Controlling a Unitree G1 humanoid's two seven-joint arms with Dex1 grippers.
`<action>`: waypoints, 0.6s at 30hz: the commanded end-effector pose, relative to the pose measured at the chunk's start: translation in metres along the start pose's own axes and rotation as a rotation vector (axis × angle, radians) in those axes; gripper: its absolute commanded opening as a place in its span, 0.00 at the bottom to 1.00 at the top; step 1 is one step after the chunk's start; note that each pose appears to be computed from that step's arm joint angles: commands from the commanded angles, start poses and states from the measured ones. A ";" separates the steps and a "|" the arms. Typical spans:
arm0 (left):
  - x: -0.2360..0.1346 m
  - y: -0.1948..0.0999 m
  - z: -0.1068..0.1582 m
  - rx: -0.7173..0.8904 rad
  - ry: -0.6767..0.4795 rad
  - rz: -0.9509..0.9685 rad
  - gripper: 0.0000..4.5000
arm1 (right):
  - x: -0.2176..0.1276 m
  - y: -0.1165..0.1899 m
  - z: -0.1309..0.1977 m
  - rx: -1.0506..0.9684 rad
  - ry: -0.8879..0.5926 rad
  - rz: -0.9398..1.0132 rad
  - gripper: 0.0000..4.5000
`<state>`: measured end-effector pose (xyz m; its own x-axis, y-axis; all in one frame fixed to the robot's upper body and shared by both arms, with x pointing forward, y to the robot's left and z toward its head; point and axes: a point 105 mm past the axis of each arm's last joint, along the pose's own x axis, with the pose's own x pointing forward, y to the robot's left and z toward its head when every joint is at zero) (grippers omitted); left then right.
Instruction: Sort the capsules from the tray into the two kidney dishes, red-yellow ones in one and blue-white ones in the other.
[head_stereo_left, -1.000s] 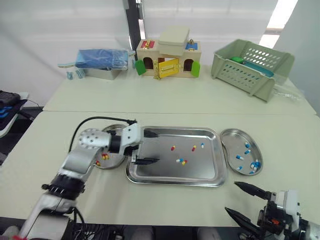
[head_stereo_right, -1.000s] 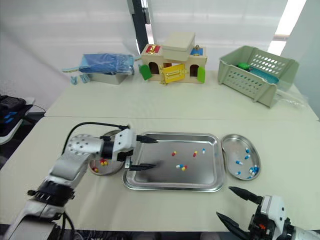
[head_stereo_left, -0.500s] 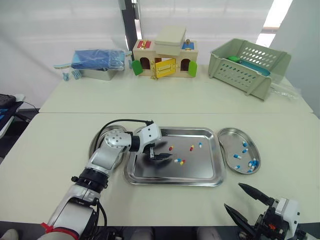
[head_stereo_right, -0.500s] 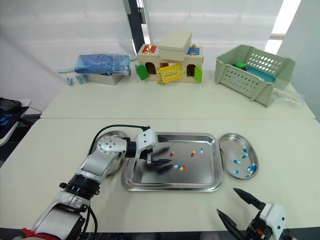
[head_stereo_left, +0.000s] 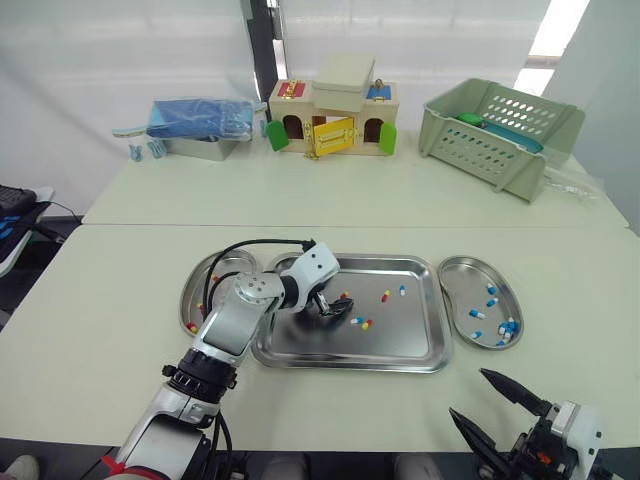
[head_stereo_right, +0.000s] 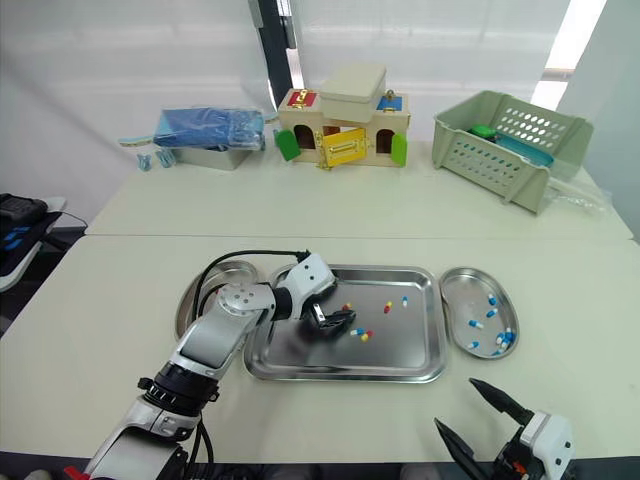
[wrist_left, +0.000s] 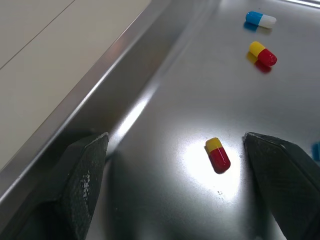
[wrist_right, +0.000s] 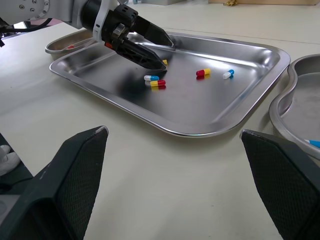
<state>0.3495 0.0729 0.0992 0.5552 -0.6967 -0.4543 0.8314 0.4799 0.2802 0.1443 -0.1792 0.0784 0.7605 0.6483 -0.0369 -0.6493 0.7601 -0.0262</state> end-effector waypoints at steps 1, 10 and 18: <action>-0.003 -0.005 0.001 0.021 0.015 -0.009 1.00 | -0.001 0.001 0.007 -0.016 -0.025 -0.009 0.99; -0.004 -0.010 -0.004 0.023 0.046 -0.030 0.60 | 0.005 0.001 0.012 -0.020 -0.030 -0.016 1.00; -0.004 -0.012 -0.004 0.015 0.043 -0.029 0.03 | 0.007 0.001 0.014 -0.021 -0.028 -0.019 1.00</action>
<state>0.3387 0.0709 0.0947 0.5246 -0.6940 -0.4932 0.8505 0.4526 0.2679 0.1489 -0.1762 0.0824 0.7780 0.6274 -0.0331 -0.6282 0.7778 -0.0210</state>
